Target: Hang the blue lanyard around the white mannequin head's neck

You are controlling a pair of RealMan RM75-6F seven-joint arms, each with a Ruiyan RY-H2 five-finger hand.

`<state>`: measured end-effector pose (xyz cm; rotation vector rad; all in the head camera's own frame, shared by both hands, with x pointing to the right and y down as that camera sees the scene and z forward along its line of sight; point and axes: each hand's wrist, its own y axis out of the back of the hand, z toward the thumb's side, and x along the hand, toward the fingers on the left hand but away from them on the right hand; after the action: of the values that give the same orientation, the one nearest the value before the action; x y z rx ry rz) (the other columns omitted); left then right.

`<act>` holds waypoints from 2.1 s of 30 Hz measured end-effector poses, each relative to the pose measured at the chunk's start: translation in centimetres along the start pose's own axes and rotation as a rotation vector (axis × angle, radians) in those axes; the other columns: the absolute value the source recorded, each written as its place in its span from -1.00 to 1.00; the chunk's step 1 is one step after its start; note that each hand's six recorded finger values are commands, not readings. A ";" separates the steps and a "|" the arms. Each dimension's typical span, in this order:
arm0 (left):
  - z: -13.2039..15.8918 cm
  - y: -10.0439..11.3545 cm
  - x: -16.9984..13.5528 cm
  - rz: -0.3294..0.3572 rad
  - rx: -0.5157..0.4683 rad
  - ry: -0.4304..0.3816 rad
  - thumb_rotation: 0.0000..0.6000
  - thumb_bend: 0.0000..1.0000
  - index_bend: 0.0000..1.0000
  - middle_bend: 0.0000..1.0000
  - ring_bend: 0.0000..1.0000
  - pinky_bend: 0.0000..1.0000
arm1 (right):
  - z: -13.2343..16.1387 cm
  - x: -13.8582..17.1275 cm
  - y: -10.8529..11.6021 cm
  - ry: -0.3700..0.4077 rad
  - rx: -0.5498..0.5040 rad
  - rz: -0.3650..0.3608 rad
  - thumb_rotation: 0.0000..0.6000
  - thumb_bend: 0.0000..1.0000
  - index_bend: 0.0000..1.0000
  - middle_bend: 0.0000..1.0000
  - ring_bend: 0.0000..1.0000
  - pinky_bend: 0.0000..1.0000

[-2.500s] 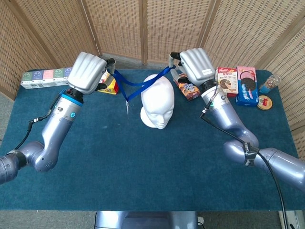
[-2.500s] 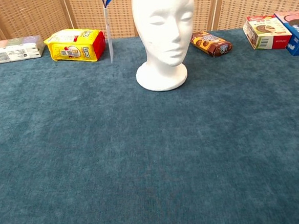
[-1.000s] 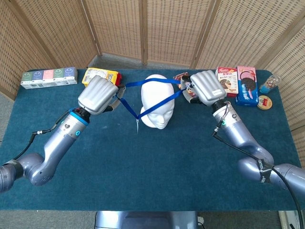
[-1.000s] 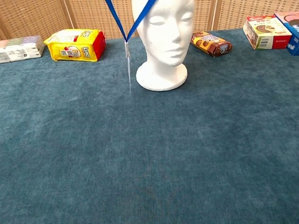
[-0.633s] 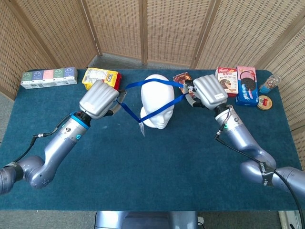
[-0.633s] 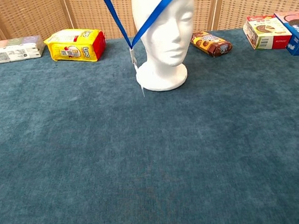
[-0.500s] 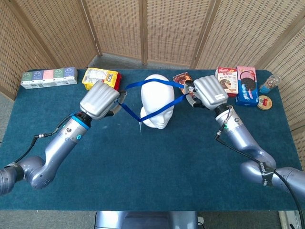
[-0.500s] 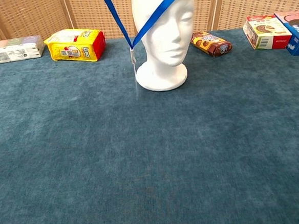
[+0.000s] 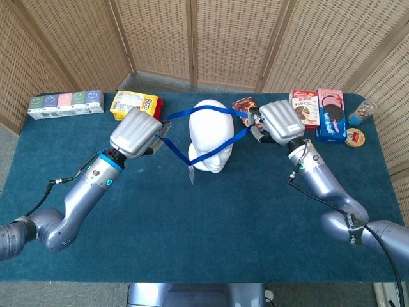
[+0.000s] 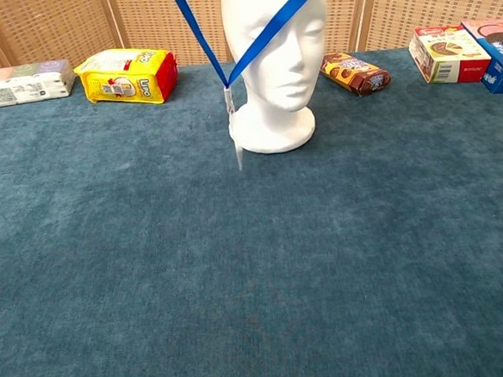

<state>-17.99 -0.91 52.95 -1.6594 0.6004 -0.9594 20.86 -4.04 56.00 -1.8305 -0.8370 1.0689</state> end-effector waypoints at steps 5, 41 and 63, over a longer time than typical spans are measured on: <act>0.0 -0.6 0.2 -0.016 0.002 0.008 0.93 -0.10 0.25 1.00 0.94 0.81 | -0.5 -0.5 -0.6 -0.015 0.011 0.018 1.00 0.03 0.57 1.00 1.00 1.00; 0.2 -1.8 0.5 -0.058 0.032 0.020 0.90 -0.42 0.25 1.00 0.94 0.81 | -1.0 -1.2 -1.7 -0.030 0.043 0.061 0.98 -0.17 0.31 0.96 1.00 1.00; -0.2 -1.7 0.4 -0.053 0.036 0.039 0.90 -0.44 0.25 1.00 0.94 0.81 | -0.9 -1.6 -1.1 -0.036 -0.005 0.066 0.37 -0.15 0.26 0.96 1.00 1.00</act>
<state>-18.13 -0.83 54.68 -1.6349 0.5649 -1.0376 20.84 -5.13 57.80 -1.8597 -0.8058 1.1449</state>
